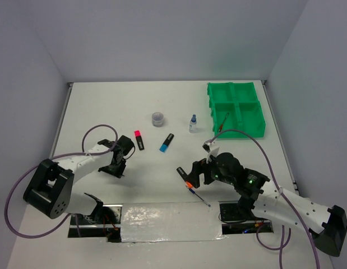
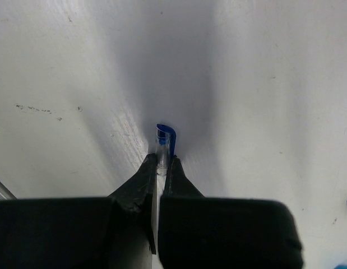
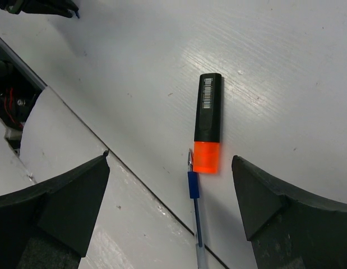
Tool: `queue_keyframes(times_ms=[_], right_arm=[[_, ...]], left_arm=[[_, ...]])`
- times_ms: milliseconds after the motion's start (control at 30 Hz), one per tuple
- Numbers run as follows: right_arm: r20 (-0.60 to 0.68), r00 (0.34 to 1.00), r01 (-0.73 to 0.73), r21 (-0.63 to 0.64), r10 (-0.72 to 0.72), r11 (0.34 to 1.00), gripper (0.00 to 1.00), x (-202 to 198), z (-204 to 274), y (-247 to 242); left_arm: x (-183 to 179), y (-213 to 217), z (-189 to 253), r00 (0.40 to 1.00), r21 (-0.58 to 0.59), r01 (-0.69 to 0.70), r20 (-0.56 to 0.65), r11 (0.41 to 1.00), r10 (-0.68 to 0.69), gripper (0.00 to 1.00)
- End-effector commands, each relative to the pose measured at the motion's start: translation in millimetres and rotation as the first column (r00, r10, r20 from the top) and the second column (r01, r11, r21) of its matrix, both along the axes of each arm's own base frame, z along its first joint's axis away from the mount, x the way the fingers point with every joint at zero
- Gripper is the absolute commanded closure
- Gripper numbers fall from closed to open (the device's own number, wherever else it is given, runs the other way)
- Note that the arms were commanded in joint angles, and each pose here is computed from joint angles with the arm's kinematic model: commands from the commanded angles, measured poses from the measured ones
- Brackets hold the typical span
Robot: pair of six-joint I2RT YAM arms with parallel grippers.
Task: Sort the stationery into containers
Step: Pick up the pen cap from the center of the board, then place the pen cap at the center of the board.
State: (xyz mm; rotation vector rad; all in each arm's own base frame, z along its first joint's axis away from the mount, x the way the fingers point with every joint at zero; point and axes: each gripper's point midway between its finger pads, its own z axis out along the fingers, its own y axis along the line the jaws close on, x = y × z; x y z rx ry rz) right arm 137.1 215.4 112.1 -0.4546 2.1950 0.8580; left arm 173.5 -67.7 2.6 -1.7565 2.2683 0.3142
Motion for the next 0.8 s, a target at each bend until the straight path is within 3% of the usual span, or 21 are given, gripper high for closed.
queue_keyframes(times_ms=[0,100,167,367,467,600,767], right_arm=[[0.025,1.000,0.004,0.018,-0.005,1.000,0.03,3.7,5.7,1.6],[-0.002,1.000,-0.002,-0.009,0.002,1.000,0.05,2.4,-0.9,2.2],[-0.012,1.000,-0.016,-0.020,0.016,1.000,0.06,1.5,-2.6,4.3],[-0.035,0.999,0.013,-0.065,-0.015,0.998,0.08,6.2,-6.6,1.9],[-0.045,0.998,0.033,-0.102,-0.038,0.994,0.07,9.0,-7.8,-2.0],[-0.051,0.998,0.035,-0.117,-0.041,0.993,0.07,9.9,-6.6,-2.2],[-0.036,0.998,0.048,-0.120,-0.052,0.992,0.07,10.7,-4.0,-6.0]], left_arm=[[-19.1,11.5,-15.6,0.997,0.016,0.061,-0.041,0.998,-0.061,1.00],[2.0,8.3,6.3,0.977,0.018,0.199,0.079,0.980,-0.200,1.00],[19.8,5.0,25.8,0.932,0.046,0.326,0.151,0.944,-0.329,1.00],[48.5,-8.5,105.1,0.741,0.138,0.532,0.403,0.836,-0.538,1.00],[55.1,-13.3,114.5,0.674,0.175,0.589,0.432,0.789,-0.599,1.00],[51.3,-17.7,82.6,0.692,0.139,0.634,0.338,0.761,-0.638,1.00],[42.0,-37.5,30.5,0.662,0.052,0.720,0.251,0.693,-0.706,1.00]])
